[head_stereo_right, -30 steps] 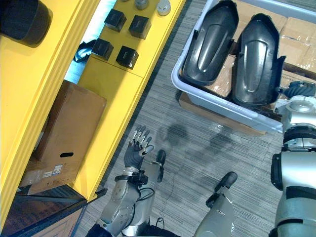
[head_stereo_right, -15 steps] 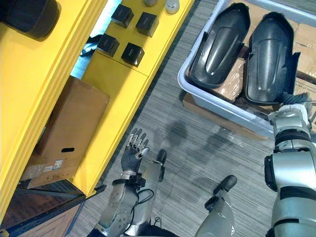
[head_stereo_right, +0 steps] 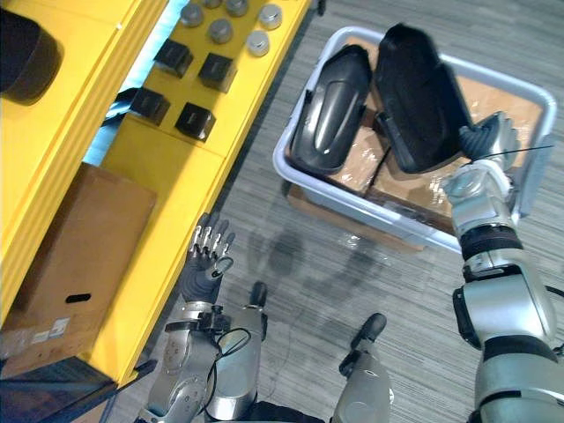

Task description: Walk over and take plastic housings, then place them on the shelf

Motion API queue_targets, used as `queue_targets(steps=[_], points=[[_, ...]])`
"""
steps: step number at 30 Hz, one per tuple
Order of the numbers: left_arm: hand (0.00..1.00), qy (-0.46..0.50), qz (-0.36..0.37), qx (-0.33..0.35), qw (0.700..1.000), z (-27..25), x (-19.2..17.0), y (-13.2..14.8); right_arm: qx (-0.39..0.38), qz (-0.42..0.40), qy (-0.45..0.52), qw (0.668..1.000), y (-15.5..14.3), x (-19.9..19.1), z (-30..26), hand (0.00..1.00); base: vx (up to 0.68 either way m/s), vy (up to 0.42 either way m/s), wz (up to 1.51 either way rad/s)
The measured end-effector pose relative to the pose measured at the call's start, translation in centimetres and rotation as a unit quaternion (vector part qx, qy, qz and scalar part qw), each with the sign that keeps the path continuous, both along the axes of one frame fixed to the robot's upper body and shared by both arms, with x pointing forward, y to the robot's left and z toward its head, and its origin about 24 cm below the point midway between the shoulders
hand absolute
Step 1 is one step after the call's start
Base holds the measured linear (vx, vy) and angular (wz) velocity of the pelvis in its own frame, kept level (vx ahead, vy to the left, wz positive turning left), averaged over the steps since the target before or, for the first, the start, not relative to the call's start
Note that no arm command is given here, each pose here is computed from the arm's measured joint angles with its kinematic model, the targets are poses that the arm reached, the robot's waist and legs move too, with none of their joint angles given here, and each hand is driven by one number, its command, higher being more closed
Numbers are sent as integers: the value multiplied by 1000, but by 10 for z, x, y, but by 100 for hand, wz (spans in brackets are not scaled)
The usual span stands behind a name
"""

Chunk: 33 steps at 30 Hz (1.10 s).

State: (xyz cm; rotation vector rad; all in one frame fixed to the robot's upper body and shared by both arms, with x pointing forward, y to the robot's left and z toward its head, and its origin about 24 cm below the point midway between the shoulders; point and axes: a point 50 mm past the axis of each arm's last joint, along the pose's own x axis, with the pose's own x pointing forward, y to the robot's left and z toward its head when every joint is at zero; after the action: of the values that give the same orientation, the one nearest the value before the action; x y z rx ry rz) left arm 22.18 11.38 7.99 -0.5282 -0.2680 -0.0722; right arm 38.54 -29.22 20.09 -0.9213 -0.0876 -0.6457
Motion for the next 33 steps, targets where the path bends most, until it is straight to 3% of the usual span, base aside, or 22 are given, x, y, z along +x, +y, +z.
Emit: queue_targets(steps=[8, 14, 18, 23, 26, 33], points=[[0, 6, -71, 34, 997, 12, 21, -19, -12, 7, -71, 997, 22, 0, 11, 100, -13, -13, -13], [0, 125, -145, 57, 980, -20, 50, -40, -15, 41, -126, 991, 51, 2, 20, 100, -4, 1, -22], [0, 164, -152, 63, 973, -24, 77, -43, -23, 107, -207, 972, 84, -3, 42, 100, -6, 19, -23], [0, 143, -153, 56, 976, 0, 105, -47, -18, 196, -275, 941, 125, -15, 53, 100, -13, 13, -24], [0, 141, -154, 57, 976, 4, 112, -49, -7, 239, -259, 936, 145, -20, 29, 100, 20, 14, -17], [0, 118, -154, -19, 981, 25, 118, -66, 1, 308, -184, 933, 174, -27, -17, 100, 2, 19, -15]])
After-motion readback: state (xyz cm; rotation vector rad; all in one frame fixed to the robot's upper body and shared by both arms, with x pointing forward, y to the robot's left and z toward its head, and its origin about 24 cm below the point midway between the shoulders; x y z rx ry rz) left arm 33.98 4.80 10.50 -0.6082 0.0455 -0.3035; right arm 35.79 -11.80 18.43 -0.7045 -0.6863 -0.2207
